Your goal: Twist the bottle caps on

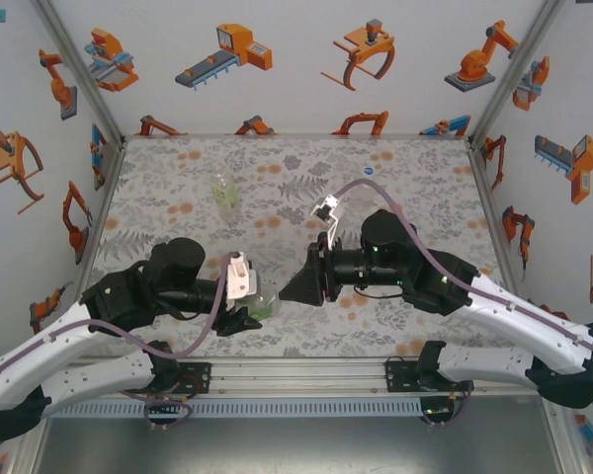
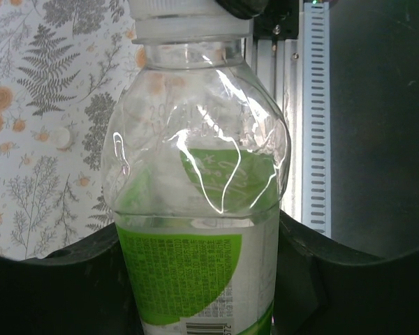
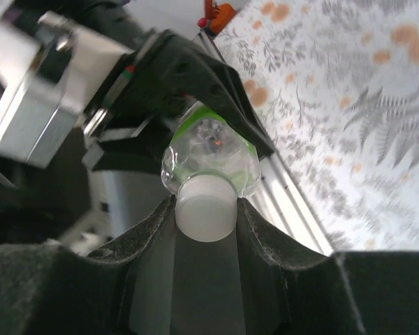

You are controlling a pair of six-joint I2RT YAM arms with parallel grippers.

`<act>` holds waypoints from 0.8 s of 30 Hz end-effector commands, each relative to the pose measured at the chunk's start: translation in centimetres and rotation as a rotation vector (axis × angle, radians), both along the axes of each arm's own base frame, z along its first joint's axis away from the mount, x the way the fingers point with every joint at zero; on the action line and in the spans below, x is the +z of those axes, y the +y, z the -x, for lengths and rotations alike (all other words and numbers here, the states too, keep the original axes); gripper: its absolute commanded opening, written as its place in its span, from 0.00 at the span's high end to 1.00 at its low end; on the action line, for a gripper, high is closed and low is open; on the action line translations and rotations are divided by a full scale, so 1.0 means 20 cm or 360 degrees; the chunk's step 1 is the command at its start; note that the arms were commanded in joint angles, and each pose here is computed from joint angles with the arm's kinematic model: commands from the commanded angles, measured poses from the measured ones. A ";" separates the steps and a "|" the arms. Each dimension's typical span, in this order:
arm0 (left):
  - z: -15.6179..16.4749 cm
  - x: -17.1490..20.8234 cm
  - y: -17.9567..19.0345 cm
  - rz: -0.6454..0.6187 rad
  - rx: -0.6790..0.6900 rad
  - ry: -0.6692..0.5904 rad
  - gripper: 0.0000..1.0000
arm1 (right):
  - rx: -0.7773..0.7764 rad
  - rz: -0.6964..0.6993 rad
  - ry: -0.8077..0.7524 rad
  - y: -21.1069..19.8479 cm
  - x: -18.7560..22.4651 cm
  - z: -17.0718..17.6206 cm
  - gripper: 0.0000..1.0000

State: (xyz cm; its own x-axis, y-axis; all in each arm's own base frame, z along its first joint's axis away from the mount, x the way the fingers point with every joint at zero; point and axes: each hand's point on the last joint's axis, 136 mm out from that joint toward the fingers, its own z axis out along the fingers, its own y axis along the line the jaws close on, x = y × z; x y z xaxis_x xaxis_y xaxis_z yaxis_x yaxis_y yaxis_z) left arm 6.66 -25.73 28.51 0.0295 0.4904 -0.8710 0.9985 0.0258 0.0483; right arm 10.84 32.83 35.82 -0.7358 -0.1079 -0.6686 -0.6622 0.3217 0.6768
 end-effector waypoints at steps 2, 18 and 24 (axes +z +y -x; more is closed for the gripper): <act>0.00 0.07 -0.03 0.0072 -0.0043 -0.0069 1.00 | -0.0581 0.0060 0.0767 -0.07 -0.17 -0.13 1.00; -0.07 0.07 -0.02 0.0063 0.0084 -0.0115 0.53 | -0.0760 0.0088 0.0981 -0.09 -0.22 -0.16 1.00; -0.09 0.07 0.00 0.0062 0.0141 -0.0132 0.21 | -0.0802 0.0190 0.0867 -0.12 -0.26 -0.20 1.00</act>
State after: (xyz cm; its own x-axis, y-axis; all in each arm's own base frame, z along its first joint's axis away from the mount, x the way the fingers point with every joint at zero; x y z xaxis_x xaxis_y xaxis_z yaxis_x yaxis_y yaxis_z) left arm 8.40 -25.56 28.25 0.0297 0.5124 -0.8582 0.9891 0.1088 0.0992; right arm 14.03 31.23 31.20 -0.9512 0.2685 -0.1523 0.0157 0.5348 0.8448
